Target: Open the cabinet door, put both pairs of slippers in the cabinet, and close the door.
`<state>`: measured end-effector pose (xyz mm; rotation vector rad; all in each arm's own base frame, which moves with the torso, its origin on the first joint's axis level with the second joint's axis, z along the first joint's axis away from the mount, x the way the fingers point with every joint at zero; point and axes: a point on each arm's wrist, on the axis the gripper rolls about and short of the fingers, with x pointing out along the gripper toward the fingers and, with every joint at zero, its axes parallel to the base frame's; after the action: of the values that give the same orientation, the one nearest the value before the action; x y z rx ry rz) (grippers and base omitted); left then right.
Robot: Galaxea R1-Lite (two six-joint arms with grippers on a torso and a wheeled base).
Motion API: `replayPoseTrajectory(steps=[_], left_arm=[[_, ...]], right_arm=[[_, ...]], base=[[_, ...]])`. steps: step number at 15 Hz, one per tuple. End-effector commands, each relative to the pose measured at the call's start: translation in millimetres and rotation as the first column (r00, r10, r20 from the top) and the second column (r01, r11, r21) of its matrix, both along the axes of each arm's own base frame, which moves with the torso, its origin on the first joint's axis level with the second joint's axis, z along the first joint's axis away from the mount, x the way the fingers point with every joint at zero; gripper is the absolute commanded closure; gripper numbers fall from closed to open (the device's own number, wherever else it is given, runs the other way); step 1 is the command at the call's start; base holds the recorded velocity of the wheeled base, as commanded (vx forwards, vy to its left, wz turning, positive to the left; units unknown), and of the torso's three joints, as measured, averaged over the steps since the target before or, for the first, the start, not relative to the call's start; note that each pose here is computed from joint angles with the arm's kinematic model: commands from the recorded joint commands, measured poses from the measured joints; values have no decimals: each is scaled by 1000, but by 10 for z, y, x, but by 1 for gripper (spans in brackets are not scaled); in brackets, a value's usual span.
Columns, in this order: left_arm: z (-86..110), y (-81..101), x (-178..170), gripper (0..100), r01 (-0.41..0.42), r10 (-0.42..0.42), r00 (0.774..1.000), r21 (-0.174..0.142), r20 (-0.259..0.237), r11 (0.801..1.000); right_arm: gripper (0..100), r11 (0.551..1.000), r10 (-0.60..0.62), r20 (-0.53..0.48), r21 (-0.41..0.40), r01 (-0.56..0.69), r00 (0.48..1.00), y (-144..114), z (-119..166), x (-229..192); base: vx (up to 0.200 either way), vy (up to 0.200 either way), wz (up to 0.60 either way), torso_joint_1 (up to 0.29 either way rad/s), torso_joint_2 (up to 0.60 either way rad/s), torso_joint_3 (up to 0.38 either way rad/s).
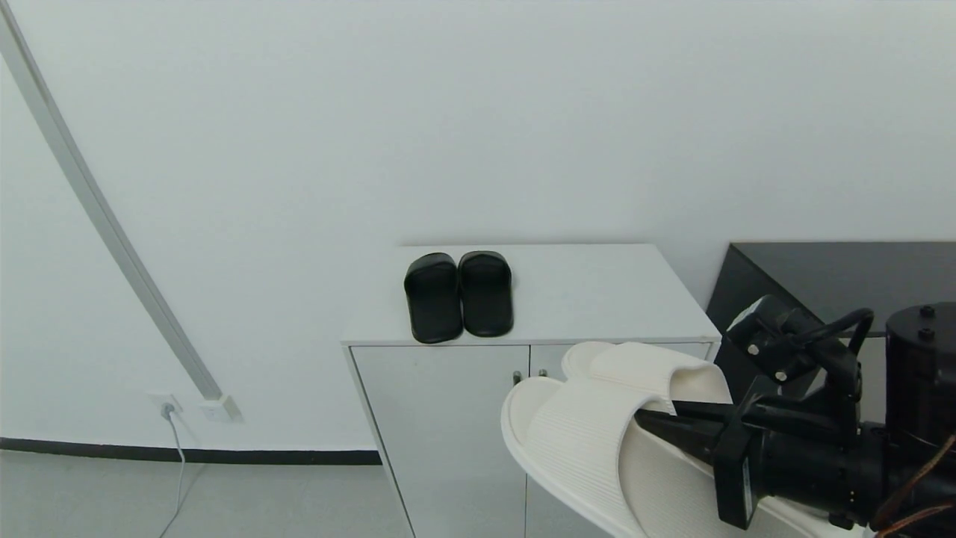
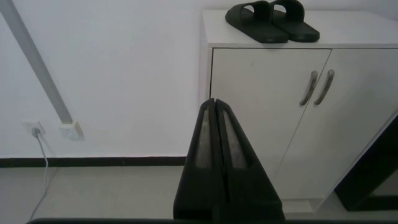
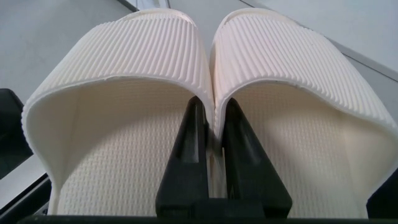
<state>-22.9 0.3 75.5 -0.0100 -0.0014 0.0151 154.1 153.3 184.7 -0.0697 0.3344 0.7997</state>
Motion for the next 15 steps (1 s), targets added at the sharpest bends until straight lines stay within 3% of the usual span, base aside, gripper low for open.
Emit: replayPoseTrajectory(steps=[1,8,15], left_arm=[[0,0,1,100,0,0,1000,-1,-1,1000],[0,0,1,100,-2,2,1000,1,-1,1000],[0,1,1,100,-3,3,1000,5,-1,1000]], right_arm=[[100,1000,1,-8,-8,-1,1000,15,-27,10],[100,1000,7,-12,-15,-7,1000,1,-51,-14],[100,1000,8,-17,-21,-9,1000,4,-67,-16]], base=[[0,0,0,0,0,0],[0,0,0,-12,26,15],[0,0,0,-193,458,254]])
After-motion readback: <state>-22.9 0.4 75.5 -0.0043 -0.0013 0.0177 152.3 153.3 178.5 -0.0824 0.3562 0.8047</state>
